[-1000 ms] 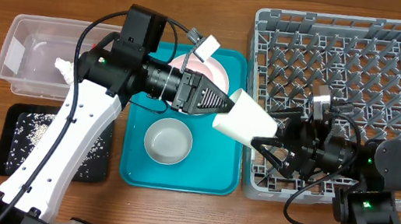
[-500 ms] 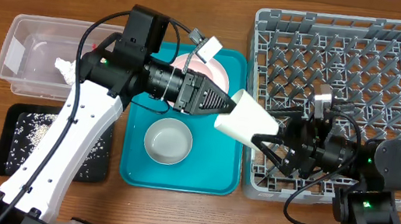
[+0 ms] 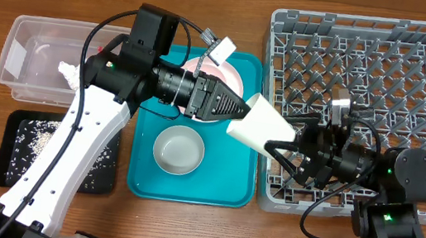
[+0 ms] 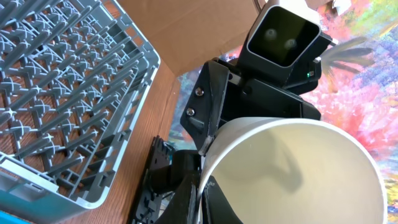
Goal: Sort waste into correct bins and load items into the dishwasher
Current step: 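Hold the cup out and grasp it with the right gripper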
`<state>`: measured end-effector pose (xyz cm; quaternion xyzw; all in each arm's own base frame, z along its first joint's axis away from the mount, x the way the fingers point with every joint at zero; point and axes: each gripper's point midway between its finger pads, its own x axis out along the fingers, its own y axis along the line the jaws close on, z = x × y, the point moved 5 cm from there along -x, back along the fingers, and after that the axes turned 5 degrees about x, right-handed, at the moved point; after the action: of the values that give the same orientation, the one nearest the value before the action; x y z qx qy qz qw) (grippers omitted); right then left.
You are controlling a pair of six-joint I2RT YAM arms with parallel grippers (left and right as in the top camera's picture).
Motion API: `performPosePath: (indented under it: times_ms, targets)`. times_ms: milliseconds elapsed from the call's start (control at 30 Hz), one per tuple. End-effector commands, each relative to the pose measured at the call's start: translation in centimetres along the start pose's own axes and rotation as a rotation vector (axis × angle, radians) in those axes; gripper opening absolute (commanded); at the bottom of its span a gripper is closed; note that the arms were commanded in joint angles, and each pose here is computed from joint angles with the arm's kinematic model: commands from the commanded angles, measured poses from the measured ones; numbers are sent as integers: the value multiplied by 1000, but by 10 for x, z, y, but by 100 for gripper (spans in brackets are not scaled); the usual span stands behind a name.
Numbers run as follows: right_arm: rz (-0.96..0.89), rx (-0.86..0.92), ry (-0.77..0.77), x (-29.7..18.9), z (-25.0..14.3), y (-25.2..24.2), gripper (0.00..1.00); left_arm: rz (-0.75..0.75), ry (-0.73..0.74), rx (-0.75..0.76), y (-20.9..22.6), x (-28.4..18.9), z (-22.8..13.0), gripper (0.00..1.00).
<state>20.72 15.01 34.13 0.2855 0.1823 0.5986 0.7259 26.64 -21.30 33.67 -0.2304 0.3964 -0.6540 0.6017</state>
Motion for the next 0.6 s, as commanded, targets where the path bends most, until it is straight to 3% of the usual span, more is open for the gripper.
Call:
performPosePath:
  times_ms: [0,200,300,567]
  targets:
    - [36,-29,20,4,1,10,62,17,5,0,2,3,-1,6]
    - [36,-30,20,4,1,10,61,89,0,0,11,2,0,12]
    - [35,-30,19,4,1,10,61,140,-4,0,17,1,0,34]
    - [35,-29,20,4,1,10,61,217,-29,-1,28,-8,4,34]
